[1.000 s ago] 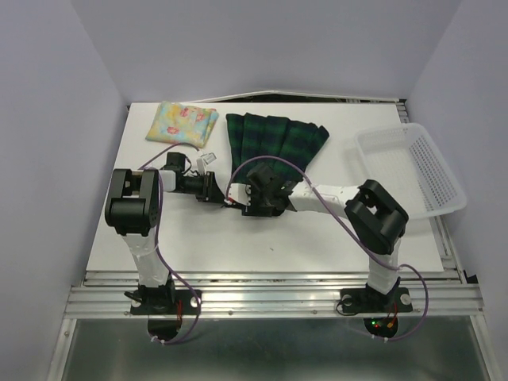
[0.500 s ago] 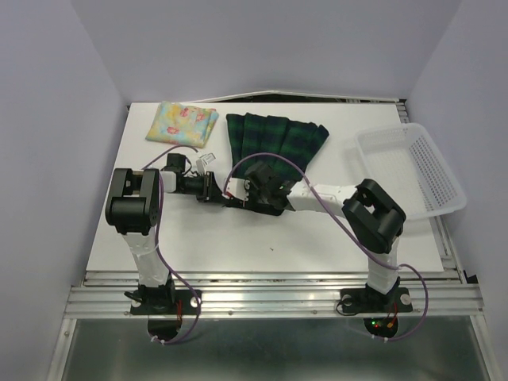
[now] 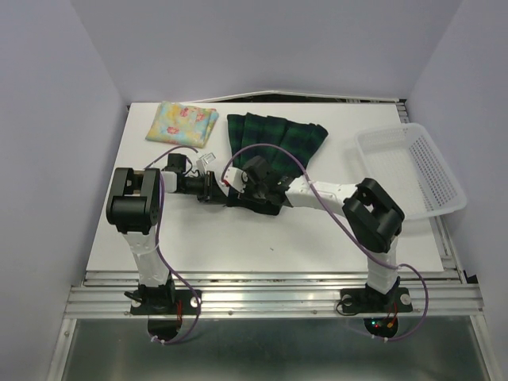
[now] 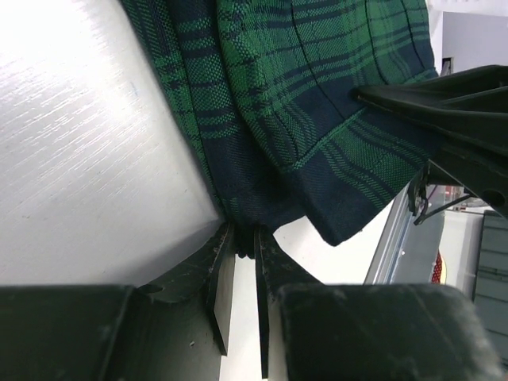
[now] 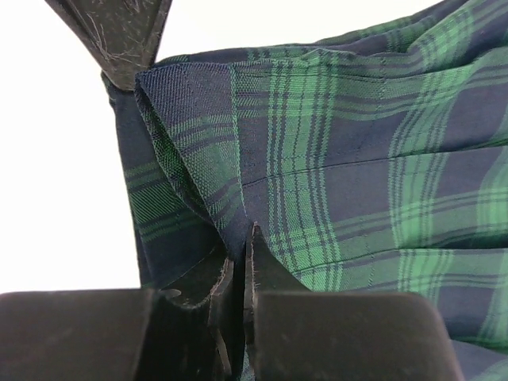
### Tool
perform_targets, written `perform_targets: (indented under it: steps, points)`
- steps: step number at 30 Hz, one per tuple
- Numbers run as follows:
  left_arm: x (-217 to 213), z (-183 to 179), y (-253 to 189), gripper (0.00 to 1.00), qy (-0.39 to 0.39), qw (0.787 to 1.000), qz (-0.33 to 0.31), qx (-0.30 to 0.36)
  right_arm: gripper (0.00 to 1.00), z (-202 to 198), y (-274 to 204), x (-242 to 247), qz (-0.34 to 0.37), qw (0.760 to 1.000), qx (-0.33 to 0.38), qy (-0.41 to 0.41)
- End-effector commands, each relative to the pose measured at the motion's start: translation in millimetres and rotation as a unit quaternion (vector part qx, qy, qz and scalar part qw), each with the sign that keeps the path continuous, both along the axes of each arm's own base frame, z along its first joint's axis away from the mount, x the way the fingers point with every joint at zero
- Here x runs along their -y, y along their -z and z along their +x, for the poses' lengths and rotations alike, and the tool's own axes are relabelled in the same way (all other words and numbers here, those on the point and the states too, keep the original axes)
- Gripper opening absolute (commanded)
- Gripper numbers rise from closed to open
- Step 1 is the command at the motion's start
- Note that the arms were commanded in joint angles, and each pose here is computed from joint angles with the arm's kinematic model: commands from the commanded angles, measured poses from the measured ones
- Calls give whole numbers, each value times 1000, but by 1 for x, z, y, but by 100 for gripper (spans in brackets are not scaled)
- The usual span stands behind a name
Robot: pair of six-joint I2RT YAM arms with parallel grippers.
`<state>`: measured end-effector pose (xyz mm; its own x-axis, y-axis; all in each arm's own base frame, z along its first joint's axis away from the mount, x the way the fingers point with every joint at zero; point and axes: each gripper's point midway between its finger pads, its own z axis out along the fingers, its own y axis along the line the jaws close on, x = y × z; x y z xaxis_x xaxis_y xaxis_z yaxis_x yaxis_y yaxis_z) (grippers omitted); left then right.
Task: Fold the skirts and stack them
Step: Fold the skirt
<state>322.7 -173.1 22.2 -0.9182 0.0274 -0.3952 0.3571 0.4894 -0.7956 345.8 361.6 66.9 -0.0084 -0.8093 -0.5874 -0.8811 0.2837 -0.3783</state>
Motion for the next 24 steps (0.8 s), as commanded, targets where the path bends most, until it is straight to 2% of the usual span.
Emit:
perform_targets:
  steps: [1, 8, 11, 14, 18, 24]
  points:
    - [-7, -7, 29, 21, -9, 999, 47, -13, 1, -6, 2, -20, 37, 999, -29, 1]
    - [-11, -8, 19, 21, -11, 999, 46, -4, 1, -16, 48, -9, 1, 998, -62, 5]
    - [-38, -6, -8, 32, -48, 998, 27, 20, 1, -22, 64, -3, -8, 997, -74, 9]
    - [-46, -9, -43, 36, -47, 997, 6, 58, 1, -26, 73, 0, -8, 997, -81, 12]
    - [-25, -16, -58, 35, -26, 998, -13, 54, 1, -28, 75, 1, -3, 997, -82, 14]
    - [7, -12, -50, 31, -25, 998, -40, 29, 1, -28, 77, 3, -4, 997, -81, 18]
